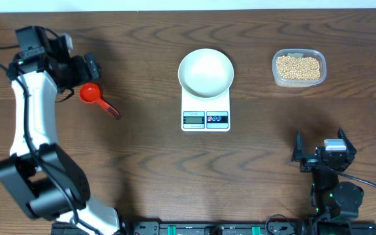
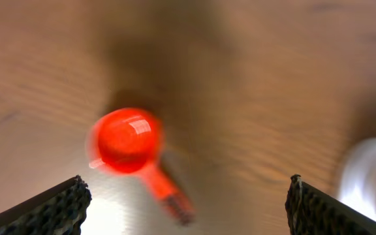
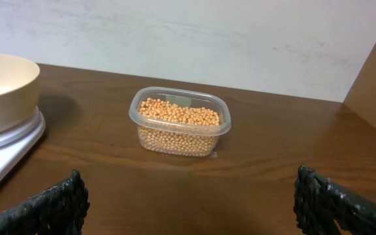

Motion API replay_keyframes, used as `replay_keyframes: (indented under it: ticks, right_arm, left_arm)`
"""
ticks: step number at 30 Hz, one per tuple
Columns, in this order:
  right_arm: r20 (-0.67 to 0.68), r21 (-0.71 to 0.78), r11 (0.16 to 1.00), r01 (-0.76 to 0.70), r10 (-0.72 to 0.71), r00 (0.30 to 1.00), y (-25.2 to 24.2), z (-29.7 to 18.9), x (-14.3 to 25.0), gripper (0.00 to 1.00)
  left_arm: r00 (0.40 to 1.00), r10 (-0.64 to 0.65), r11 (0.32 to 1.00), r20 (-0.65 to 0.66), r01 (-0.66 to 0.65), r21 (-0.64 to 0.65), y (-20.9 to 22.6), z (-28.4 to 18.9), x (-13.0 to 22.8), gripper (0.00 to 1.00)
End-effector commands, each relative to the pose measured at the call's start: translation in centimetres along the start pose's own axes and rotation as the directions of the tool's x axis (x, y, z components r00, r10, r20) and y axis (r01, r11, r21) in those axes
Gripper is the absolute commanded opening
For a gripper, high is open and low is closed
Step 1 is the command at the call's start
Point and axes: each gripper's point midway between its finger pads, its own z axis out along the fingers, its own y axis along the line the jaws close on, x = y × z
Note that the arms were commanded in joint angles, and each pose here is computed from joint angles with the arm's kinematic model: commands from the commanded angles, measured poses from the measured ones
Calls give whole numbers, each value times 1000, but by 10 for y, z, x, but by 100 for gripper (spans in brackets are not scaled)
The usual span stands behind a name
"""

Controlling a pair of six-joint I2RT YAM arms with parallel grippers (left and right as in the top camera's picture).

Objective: Scoop item into bowl and weigh 50g on scale
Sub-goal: 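Reach the left gripper to the red scoop and grasp its rim, then lift the red scoop with the left gripper over the bowl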

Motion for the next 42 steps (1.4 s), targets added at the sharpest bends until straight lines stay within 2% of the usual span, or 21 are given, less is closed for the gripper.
replay_keyframes:
  ticks: [1,5,9,12,19,23,30,33,35,37,42]
  right_arm:
    - [-5,-6,1000,7,-7,1000,2,0,2,99]
    - [-5,-6,1000,7,-7,1000,2,0,2,99]
    - [-5,-6,1000,7,-7,1000,2,0,2,99]
    - [-5,-6,1000,7,-7,1000,2,0,2,99]
    - [-5,-6,1000,7,-7,1000,2,0,2,99]
    - [-5,-6,1000,7,-7,1000,2,0,2,99]
    - [-5,-6,1000,7,-7,1000,2,0,2,99]
    - [-5,-6,1000,7,-7,1000,2,0,2,99]
    - [-5,-6,1000,7,-7,1000,2,0,2,99]
    - [-5,-6,1000,7,-7,1000,2,0,2,99]
    - [-5,-6,1000,7,-7,1000,2,0,2,99]
  left_arm:
    - [994,-100,964,-37,88,-252,50,17,10,99]
    - [984,-161,930,-74,126,-344,70,34,24,91]
    - [979,-176,924,-98,131,-359,78,54,29,88]
    - [976,-183,923,-120,128,-363,82,66,34,75]
    - [966,-194,926,-168,123,-358,85,89,46,57]
    - [966,-156,949,-206,89,-302,79,102,51,40]
    - [961,-152,955,-230,83,-285,80,116,57,36]
    - [957,-156,954,-246,82,-288,81,122,62,29]
    - [954,-159,954,-256,81,-290,82,125,65,21]
    - [954,-159,954,-255,82,-290,82,125,65,8]
    - [958,-167,953,-233,96,-287,80,119,59,7]
